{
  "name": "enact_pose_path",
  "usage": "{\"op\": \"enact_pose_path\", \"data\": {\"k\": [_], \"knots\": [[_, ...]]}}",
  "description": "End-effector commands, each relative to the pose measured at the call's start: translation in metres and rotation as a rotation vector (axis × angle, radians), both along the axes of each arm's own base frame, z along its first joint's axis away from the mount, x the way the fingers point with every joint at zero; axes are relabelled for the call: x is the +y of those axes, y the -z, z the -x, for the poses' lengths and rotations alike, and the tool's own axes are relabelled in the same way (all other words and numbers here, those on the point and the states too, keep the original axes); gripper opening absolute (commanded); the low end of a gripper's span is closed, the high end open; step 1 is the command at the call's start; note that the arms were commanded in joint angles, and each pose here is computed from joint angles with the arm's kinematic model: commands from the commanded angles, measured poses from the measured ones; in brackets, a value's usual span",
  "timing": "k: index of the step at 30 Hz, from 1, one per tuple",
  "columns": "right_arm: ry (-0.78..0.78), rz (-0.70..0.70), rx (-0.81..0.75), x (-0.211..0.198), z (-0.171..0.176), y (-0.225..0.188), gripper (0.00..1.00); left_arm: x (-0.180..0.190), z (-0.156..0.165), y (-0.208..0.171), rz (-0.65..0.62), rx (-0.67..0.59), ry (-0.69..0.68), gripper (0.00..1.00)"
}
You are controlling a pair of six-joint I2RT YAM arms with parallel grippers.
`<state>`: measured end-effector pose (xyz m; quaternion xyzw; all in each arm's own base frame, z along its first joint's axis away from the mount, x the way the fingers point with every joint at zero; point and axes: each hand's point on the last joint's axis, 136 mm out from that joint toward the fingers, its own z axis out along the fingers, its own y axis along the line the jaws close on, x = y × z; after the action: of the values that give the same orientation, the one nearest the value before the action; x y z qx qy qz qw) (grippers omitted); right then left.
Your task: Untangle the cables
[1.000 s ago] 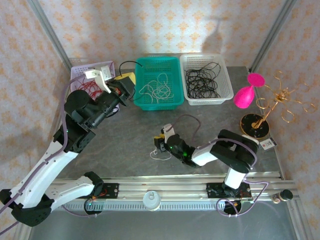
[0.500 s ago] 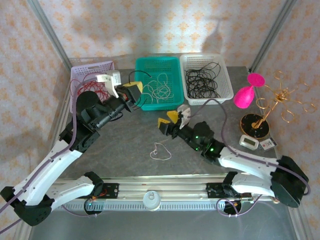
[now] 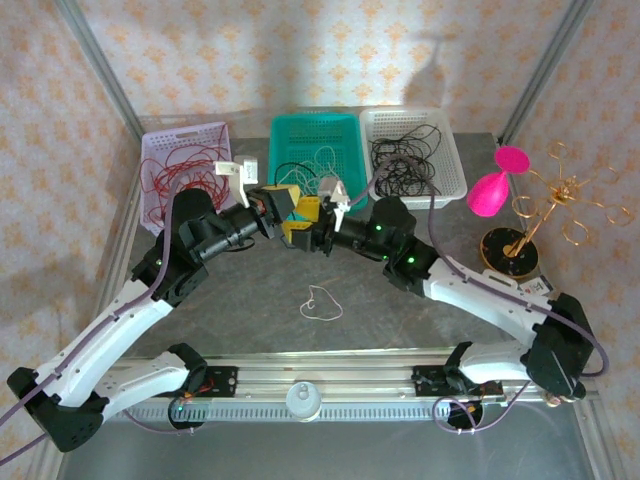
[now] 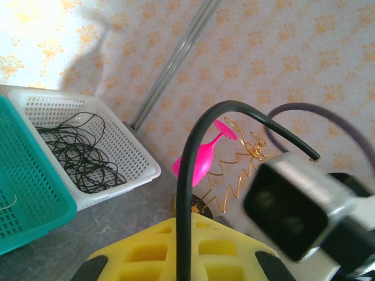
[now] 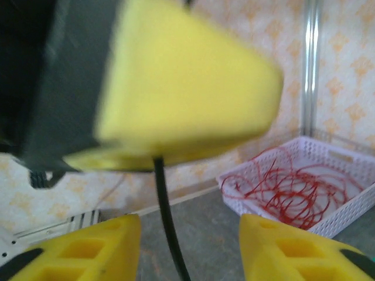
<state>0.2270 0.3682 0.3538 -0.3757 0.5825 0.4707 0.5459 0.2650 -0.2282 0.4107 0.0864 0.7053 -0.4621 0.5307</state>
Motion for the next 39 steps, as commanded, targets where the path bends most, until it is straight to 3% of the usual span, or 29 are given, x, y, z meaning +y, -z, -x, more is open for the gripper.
{"op": "enact_pose_path", "data": {"k": [1,6,8,10,11,14,17,21,27,34,39], "knots": [[-0.029,0.01,0.005,0.004,0.0,0.0,0.42,0.001,0.011,-0.021,0.057,-0.058,0.029,0.0],[-0.017,0.019,0.016,0.006,-0.005,0.005,0.17,0.0,0.009,-0.015,0.045,-0.043,0.028,0.0],[0.012,0.013,0.023,0.003,-0.009,0.004,0.0,0.001,0.007,-0.012,0.043,-0.041,0.015,0.0],[0.051,0.012,0.036,-0.001,-0.013,0.003,0.0,0.004,0.001,-0.009,0.037,-0.034,-0.02,0.0],[0.074,0.008,0.045,-0.004,-0.015,0.002,0.0,0.007,-0.003,-0.008,0.035,-0.031,-0.045,0.05],[0.12,-0.006,0.097,-0.014,-0.019,0.005,0.0,0.013,-0.009,-0.004,0.021,-0.023,-0.099,0.44],[0.169,0.003,0.186,-0.023,-0.026,0.009,0.0,0.015,-0.008,-0.003,0.018,-0.04,-0.102,0.58],[0.274,0.048,0.276,-0.039,-0.039,0.018,0.0,0.015,-0.006,0.002,0.003,-0.044,-0.094,0.63],[0.556,0.133,0.375,-0.097,-0.093,0.028,0.0,0.021,0.0,0.027,-0.053,-0.015,-0.105,0.64],[0.968,0.255,0.391,-0.193,-0.18,0.037,0.0,0.032,0.013,0.058,-0.053,0.04,-0.111,0.65],[1.094,0.357,0.398,-0.236,-0.249,0.064,0.0,0.037,0.02,0.071,-0.058,0.066,-0.116,0.65]]}}
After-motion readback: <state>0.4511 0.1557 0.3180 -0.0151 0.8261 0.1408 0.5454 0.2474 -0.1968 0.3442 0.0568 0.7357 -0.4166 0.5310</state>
